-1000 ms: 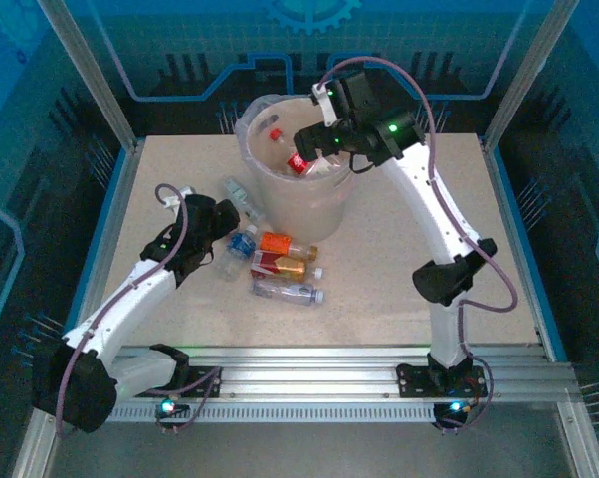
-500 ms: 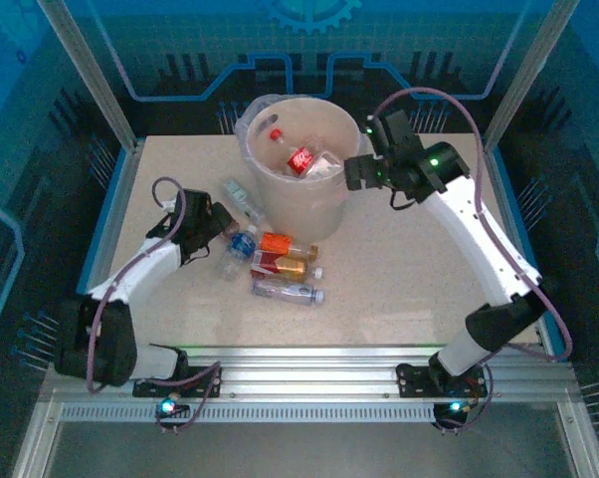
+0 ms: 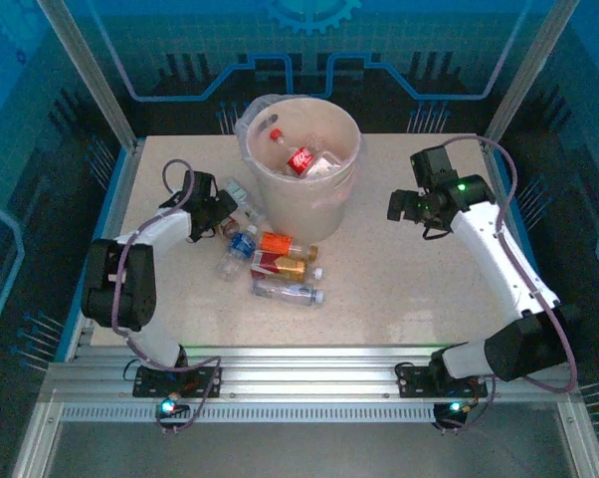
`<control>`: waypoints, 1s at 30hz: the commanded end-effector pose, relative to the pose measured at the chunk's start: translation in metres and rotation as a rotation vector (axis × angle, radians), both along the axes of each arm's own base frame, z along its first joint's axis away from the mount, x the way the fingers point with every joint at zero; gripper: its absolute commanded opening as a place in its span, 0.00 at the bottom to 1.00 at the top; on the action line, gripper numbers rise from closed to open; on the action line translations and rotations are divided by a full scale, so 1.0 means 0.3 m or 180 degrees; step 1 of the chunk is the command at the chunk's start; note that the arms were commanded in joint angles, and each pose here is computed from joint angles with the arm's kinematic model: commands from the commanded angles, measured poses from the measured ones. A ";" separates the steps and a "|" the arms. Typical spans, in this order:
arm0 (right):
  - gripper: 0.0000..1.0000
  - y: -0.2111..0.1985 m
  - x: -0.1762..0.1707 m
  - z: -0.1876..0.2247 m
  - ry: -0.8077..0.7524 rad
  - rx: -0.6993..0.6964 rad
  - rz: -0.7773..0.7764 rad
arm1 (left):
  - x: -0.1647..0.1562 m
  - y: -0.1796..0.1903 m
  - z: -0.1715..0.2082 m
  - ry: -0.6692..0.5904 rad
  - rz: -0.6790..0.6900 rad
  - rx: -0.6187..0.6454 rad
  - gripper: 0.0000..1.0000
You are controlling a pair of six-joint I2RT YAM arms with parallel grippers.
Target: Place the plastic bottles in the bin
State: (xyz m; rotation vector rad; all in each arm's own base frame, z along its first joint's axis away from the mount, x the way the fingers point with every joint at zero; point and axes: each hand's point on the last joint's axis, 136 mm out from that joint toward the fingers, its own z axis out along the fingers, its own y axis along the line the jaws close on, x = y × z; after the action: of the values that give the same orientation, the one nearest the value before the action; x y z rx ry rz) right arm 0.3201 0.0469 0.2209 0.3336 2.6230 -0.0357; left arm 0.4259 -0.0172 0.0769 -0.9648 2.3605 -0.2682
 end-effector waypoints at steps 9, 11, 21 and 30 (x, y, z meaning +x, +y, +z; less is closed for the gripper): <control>1.00 0.000 -0.015 -0.092 0.0274 0.0142 -0.0167 | 0.039 0.003 -0.062 0.0179 0.0086 -0.0134 0.92; 1.00 0.007 -0.009 -0.094 0.0255 0.0173 -0.0153 | 0.031 0.008 -0.074 0.0211 0.0121 -0.0134 0.88; 1.00 0.025 0.001 -0.112 0.0258 0.0246 -0.0106 | -0.007 0.024 -0.140 0.0383 0.0219 -0.0127 0.79; 1.00 0.032 0.015 -0.119 0.0270 0.0272 -0.0113 | -0.027 0.040 -0.164 0.0453 0.0336 -0.0103 0.72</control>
State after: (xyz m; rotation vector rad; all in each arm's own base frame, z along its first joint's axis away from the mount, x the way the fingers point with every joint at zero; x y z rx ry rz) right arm 0.3225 0.0585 0.1913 0.3816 2.6949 0.0419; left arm 0.4288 -0.0138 0.0391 -1.0894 2.4169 -0.2493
